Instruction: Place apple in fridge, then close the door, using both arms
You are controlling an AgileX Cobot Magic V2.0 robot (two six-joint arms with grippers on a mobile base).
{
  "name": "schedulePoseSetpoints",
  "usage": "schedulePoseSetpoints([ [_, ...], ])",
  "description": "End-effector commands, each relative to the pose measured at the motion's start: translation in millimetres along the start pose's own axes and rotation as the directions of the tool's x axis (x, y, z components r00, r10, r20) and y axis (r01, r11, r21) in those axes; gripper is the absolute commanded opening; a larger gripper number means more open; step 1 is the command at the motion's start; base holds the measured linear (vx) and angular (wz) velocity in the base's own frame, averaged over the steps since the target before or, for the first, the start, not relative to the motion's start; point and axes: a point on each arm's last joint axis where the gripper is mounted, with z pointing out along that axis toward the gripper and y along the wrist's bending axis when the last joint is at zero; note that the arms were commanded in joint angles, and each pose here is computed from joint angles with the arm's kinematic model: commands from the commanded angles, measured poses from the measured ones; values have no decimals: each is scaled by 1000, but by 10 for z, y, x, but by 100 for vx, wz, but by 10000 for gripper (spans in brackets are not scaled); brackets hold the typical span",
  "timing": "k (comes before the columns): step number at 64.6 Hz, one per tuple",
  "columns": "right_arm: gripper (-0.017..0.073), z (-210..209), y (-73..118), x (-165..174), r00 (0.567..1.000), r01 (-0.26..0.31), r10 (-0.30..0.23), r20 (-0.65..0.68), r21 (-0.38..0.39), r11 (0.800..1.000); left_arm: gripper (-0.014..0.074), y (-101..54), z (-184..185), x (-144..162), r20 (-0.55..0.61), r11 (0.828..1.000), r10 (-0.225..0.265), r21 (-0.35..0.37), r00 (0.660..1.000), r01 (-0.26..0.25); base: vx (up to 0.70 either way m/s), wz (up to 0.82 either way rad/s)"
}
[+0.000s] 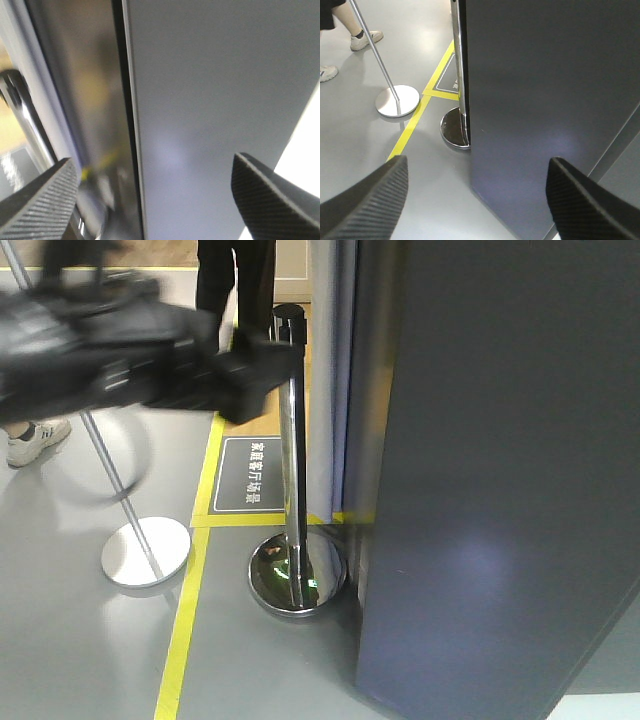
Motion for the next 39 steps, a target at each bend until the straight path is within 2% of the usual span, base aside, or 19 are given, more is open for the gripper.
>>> schedulePoseSetpoints([
  [1,544,-23,2,-111,997,9,-9,74,3,1000,594,-7,-311,-62,133,1000,-17,18,991,15,0,0],
  [11,544,-23,2,-111,997,9,-9,74,3,1000,594,8,-467,93,140,1000,-17,18,990,14,0,0],
  [39,544,-24,4,-128,996,10,-10,93,1,1000,594,13,-479,136,125,1000,-14,16,992,12,0,0],
])
